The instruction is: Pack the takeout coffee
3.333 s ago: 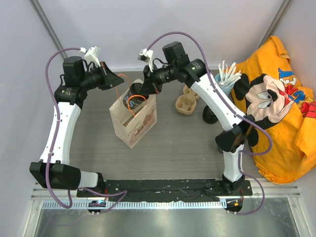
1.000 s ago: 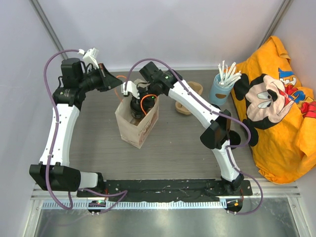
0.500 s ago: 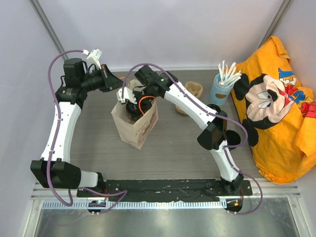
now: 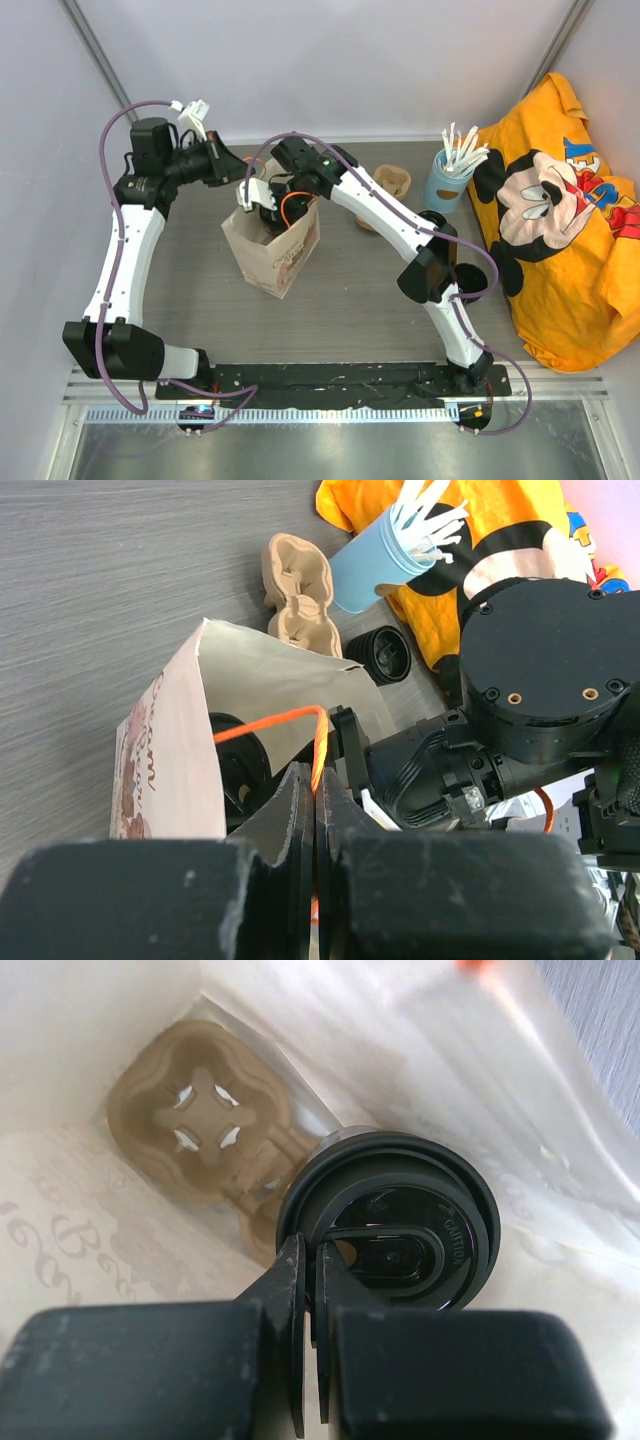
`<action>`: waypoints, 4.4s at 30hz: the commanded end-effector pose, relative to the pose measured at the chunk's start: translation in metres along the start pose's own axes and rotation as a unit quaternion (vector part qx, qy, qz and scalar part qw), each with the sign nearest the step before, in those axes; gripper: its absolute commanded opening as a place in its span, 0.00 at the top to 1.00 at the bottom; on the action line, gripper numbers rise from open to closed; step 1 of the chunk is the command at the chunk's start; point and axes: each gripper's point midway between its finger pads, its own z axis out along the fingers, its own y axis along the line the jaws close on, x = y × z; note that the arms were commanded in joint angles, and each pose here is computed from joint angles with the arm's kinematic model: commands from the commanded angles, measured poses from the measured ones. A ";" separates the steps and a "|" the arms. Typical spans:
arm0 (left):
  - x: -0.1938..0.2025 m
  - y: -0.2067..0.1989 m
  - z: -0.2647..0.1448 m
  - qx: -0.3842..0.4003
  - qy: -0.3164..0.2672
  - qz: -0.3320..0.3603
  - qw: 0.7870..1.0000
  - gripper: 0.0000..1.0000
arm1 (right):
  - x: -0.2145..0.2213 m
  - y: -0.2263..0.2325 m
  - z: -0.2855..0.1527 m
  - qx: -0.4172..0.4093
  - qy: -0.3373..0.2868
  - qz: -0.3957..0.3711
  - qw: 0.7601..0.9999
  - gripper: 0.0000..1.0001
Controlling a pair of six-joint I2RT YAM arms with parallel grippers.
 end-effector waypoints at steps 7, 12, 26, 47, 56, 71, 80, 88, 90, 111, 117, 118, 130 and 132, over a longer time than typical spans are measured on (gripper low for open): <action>-0.007 -0.009 -0.005 0.007 -0.002 0.026 1.000 0.97 | 0.011 0.002 -0.008 0.002 0.039 -0.011 0.999 0.99; -0.008 -0.006 -0.004 0.001 -0.004 0.025 1.000 0.95 | 0.012 0.005 -0.007 -0.005 0.043 -0.012 0.999 0.99; -0.008 -0.006 -0.004 0.001 -0.004 0.024 1.000 0.95 | 0.019 0.011 0.002 -0.018 0.053 -0.008 0.998 0.99; -0.010 -0.006 -0.002 0.005 -0.003 0.021 1.000 0.95 | 0.037 0.023 0.010 -0.046 0.087 -0.009 0.995 0.99; -0.009 -0.005 -0.002 0.003 -0.003 0.021 1.000 0.95 | 0.037 0.021 0.014 -0.041 0.082 -0.006 0.996 0.99; -0.009 -0.005 -0.003 -0.001 -0.003 0.022 1.000 0.95 | 0.039 0.024 0.017 -0.049 0.080 -0.003 0.996 0.99; -0.009 -0.004 -0.004 -0.005 -0.004 0.024 1.000 0.96 | 0.041 0.025 0.018 -0.052 0.081 -0.002 0.995 0.99; -0.011 0.002 -0.004 -0.022 -0.008 0.024 0.999 0.96 | 0.045 0.031 0.016 -0.061 0.087 -0.007 0.994 0.99; -0.011 0.003 -0.004 -0.024 -0.009 0.025 0.999 0.96 | 0.047 0.031 0.017 -0.061 0.089 -0.008 0.994 0.99; -0.012 0.002 -0.004 -0.024 -0.008 0.025 0.999 0.95 | 0.058 0.038 0.029 -0.080 0.101 -0.004 0.992 0.99; -0.011 0.003 -0.004 -0.024 -0.007 0.024 0.999 0.95 | 0.060 0.039 0.028 -0.085 0.107 -0.007 0.991 0.99; -0.012 0.002 -0.004 -0.023 -0.007 0.024 0.999 0.95 | 0.061 0.039 0.029 -0.086 0.108 -0.007 0.990 0.99; -0.012 0.003 -0.003 -0.023 -0.006 0.022 0.999 0.94 | 0.064 0.042 0.033 -0.092 0.111 -0.005 0.990 0.99; -0.012 0.003 -0.002 -0.023 -0.006 0.021 1.000 0.94 | 0.066 0.043 0.034 -0.095 0.113 -0.004 0.989 0.99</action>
